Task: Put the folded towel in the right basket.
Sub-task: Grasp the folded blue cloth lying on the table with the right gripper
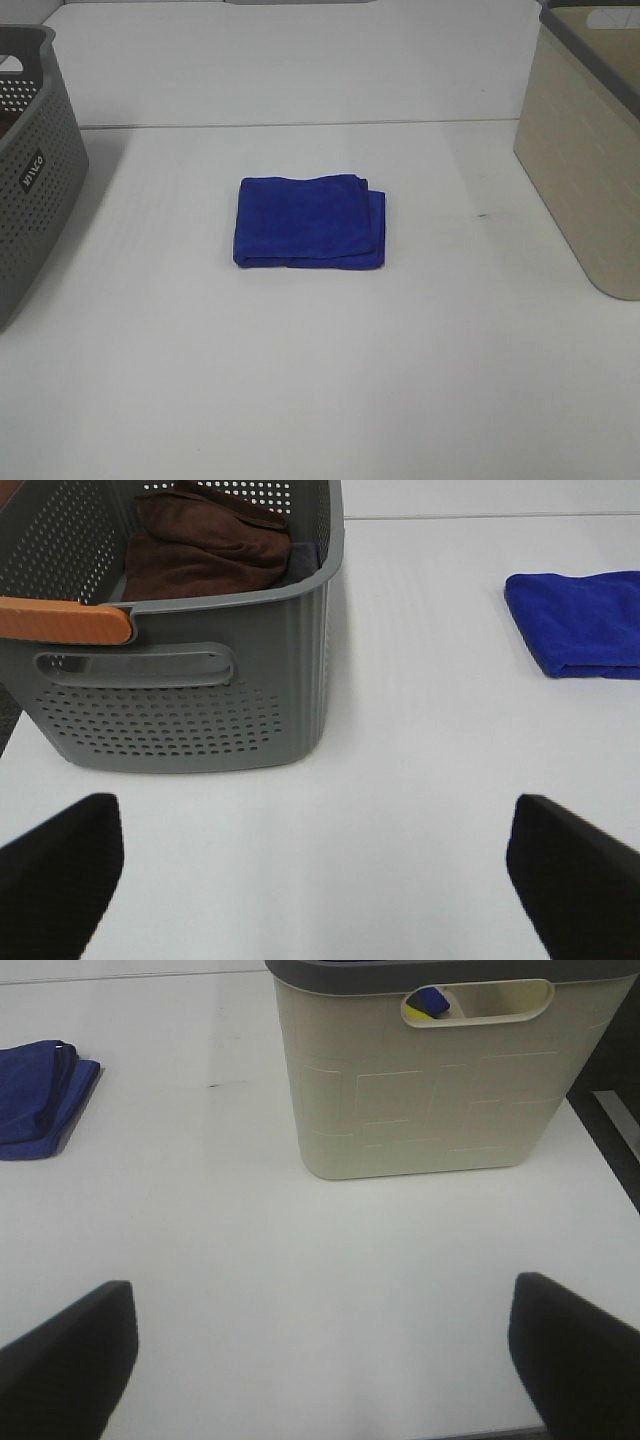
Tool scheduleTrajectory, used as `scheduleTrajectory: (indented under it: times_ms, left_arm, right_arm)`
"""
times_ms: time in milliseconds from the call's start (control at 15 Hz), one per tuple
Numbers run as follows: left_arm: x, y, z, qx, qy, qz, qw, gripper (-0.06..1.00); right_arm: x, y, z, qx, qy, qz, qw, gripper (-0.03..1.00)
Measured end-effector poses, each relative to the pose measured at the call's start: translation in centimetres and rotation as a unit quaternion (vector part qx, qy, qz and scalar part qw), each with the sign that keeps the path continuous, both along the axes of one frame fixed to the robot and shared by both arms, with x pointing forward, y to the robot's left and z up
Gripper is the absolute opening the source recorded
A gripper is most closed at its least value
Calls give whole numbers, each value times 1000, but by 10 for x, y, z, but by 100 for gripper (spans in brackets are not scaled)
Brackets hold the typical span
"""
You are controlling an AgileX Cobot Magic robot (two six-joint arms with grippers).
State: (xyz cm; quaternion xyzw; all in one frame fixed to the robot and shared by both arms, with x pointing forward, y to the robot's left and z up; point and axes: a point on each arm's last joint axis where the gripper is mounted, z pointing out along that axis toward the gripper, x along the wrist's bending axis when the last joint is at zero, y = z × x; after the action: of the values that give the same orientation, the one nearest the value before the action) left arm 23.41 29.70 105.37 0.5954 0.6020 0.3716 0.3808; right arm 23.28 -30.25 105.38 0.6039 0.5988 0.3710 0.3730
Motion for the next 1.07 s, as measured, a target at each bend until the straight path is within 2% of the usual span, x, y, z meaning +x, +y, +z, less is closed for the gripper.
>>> scheduleTrajectory:
  times_ms: [133,200,333,533,733,933,1000,1067]
  left_arm:
    - [0,0,0,0,0,0,1000,96]
    - [0,0,0,0,0,0,1000,96]
    - [0,0,0,0,0,0,1000,96]
    - [0,0,0,0,0,0,1000,96]
    - [0,0,0,0,0,0,1000,96]
    - [0,0,0,0,0,0,1000,96]
    - [0,0,0,0,0,0,1000,96]
    - [0,0,0,0,0,0,1000,96]
  right_arm:
    - [2,1,1,2,7,5,1000,96]
    - [9,4,7,16,42,14,999,96]
    - [42,13,33,47,143,39,988,96]
    - [112,26,81,98,216,71,969,96]
    - [173,34,97,124,254,83,956,96]
    - [224,44,102,143,247,127,950,95]
    - [268,67,95,170,251,165,938,94]
    - [291,86,83,176,265,184,930,94]
